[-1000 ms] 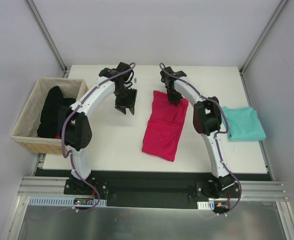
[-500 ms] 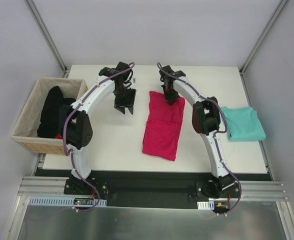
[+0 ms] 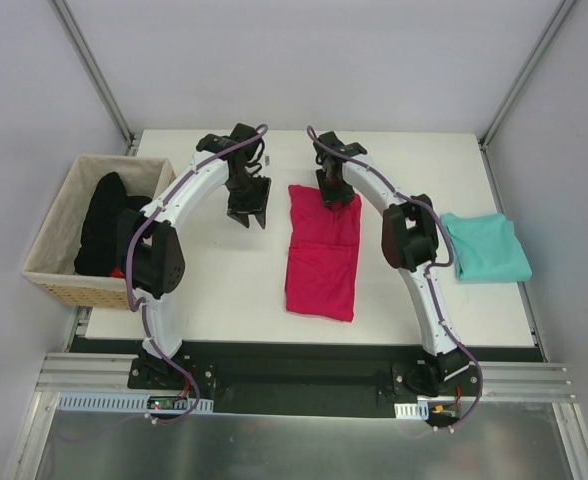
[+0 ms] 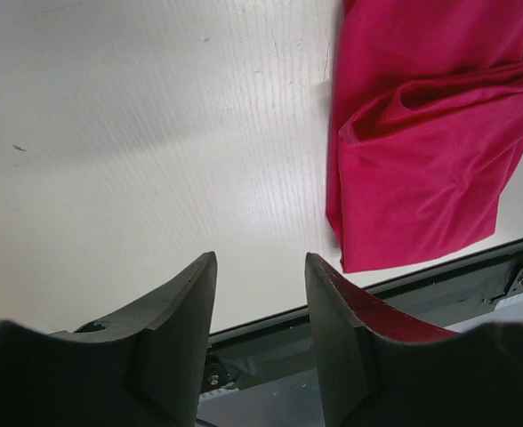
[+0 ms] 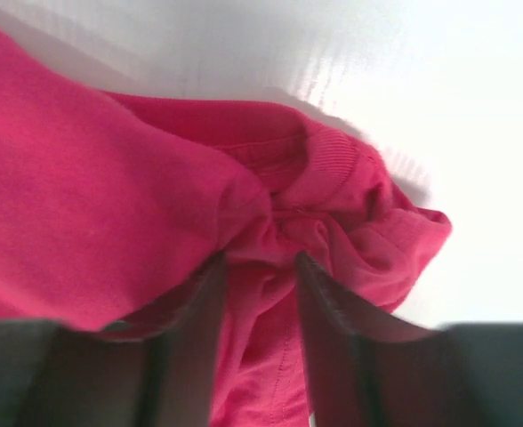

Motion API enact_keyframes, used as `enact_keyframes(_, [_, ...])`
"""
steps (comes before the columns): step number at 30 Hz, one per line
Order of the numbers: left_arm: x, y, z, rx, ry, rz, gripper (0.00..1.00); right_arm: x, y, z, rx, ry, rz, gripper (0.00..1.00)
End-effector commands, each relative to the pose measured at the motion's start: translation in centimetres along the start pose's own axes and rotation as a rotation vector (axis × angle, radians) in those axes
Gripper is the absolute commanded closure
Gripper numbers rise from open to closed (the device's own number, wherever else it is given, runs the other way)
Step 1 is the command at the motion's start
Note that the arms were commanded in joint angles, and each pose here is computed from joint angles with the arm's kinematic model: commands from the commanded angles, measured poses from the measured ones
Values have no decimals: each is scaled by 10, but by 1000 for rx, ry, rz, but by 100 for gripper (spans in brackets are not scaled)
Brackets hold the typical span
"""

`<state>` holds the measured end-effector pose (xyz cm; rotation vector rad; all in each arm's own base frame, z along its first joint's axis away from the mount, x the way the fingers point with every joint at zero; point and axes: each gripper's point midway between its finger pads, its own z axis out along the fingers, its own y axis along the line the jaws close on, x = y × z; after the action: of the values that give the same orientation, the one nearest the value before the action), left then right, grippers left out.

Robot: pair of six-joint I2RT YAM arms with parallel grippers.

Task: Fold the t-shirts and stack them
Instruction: Fold the folded rectangular tshirt in 1/3 of the way

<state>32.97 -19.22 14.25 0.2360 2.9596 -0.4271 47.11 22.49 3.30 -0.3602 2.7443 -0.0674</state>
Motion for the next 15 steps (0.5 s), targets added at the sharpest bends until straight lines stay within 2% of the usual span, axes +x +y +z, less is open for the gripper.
enact_keyframes(1, [-1, 2, -13, -5, -12, 2, 55, -16, -30, -30, 108, -63, 4, 52])
enact_keyframes(4, [1, 0, -13, 8, -10, -7, 55, -26, -53, -62, 173, -121, 16, 46])
enact_keyframes(10, [2, -8, -14, 54, -10, -21, 54, -34, -73, -127, 205, -233, 79, 46])
enact_keyframes(12, [4, -13, -13, 83, -6, -28, 52, -21, -74, -132, 209, -219, 119, 48])
enact_keyframes(13, [5, -16, -14, 102, -11, -27, 50, -20, -76, -148, 199, -248, 143, 48])
enact_keyframes(14, [8, -26, -16, 159, -2, -29, 42, -5, -77, -145, 210, -218, 149, 48])
enact_keyframes(15, [9, -33, -20, 203, -6, -35, 41, 1, -74, -149, 203, -219, 187, 48])
